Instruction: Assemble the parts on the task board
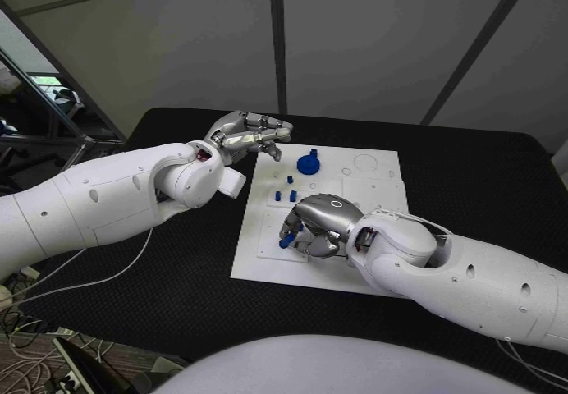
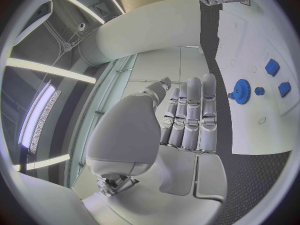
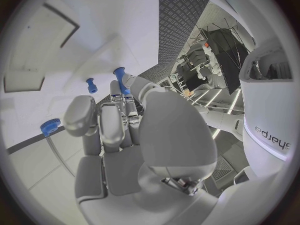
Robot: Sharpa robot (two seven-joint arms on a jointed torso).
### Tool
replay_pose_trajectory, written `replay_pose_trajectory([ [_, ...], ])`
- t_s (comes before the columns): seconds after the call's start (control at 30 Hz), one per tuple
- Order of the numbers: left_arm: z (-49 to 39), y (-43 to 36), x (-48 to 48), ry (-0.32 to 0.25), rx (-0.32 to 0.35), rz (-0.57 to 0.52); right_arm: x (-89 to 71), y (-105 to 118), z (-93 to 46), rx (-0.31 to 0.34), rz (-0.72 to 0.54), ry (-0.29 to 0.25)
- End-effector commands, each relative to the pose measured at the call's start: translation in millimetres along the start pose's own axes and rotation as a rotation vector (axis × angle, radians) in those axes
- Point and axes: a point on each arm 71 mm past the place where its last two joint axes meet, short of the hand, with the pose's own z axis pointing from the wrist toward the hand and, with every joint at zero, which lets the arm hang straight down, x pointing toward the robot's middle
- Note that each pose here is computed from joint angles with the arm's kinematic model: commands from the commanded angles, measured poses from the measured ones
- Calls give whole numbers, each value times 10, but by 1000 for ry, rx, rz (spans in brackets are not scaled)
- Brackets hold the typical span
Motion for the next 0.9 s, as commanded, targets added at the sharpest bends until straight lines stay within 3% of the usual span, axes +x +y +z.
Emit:
replay_pose_trajectory([
  [0.03,3,-12,14,13,4,-6,21,4,11,5,-23,19],
  [0.67,0,-11,11,15,0,-6,22,53,48,-12,-38,1],
  [0.9,-2,-10,5,14,-2,-5,-14,74,37,-37,-29,-48],
])
